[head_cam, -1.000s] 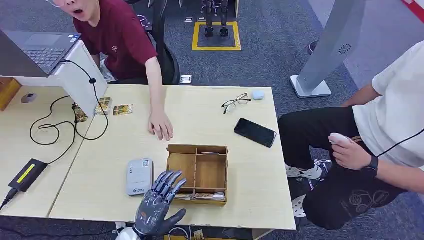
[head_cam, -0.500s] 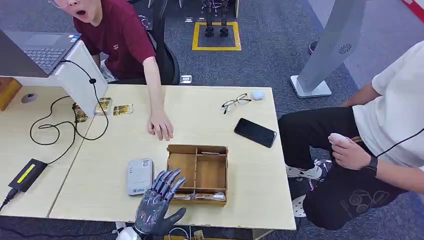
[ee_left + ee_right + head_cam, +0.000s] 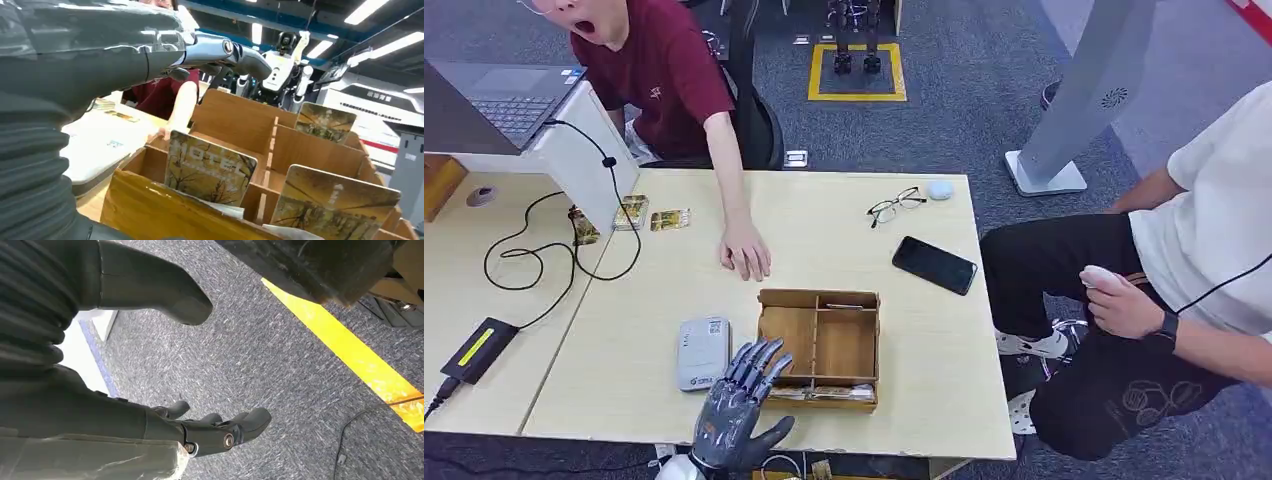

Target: Pass the card to the sensor for recognition and then transmit it.

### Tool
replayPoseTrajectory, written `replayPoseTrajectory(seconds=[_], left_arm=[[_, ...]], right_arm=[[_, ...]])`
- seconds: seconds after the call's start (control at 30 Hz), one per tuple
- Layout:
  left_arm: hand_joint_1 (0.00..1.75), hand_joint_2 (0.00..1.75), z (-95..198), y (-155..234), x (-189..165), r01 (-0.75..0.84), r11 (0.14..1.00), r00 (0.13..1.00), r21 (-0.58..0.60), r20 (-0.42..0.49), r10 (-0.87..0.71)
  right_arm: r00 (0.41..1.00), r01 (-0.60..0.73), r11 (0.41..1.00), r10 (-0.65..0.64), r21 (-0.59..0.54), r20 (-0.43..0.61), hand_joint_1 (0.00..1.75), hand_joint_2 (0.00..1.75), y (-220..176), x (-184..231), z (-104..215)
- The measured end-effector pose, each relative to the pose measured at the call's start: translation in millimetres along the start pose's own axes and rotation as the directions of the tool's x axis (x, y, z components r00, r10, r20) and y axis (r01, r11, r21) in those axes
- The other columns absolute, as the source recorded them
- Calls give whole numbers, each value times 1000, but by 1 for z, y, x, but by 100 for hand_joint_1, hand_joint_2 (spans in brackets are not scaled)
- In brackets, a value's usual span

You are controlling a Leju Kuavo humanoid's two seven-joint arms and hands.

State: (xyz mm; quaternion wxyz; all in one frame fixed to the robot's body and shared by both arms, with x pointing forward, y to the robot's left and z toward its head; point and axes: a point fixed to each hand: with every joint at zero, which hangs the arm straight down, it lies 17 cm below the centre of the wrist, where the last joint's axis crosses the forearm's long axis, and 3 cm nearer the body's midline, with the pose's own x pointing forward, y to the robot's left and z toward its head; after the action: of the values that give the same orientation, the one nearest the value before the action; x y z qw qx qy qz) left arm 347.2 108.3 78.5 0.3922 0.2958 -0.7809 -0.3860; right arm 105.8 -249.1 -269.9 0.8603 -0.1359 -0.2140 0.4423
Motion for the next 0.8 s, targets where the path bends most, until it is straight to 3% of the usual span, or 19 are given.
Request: replayPoseTrajectory(seconds=[0.3, 0.33, 0.7, 0.73, 0.8], left_arm=[[0, 175, 2, -3, -1, 4, 1000, 1000, -10, -4, -4], [14, 175, 2, -3, -1, 4, 1000, 1000, -11, -4, -4], [14, 175, 5, -8, -3, -3, 1000, 1000, -22, -14, 3], [175, 175, 5, -8, -3, -3, 1000, 1000, -22, -15, 3], [175, 175, 5, -8, -4, -4, 1000, 1000, -22, -16, 4]], right_arm=[[1000, 0, 1000, 0, 0, 0, 0, 175, 0, 0, 0], [1000, 0, 1000, 0, 0, 0, 0, 175, 0, 0, 0], [1000, 3, 1000, -3, 0, -1, 0, 175, 0, 0, 0], [1000, 3, 1000, -3, 0, -1, 0, 175, 0, 0, 0], [1000, 2, 1000, -2, 0, -1, 0, 175, 0, 0, 0]])
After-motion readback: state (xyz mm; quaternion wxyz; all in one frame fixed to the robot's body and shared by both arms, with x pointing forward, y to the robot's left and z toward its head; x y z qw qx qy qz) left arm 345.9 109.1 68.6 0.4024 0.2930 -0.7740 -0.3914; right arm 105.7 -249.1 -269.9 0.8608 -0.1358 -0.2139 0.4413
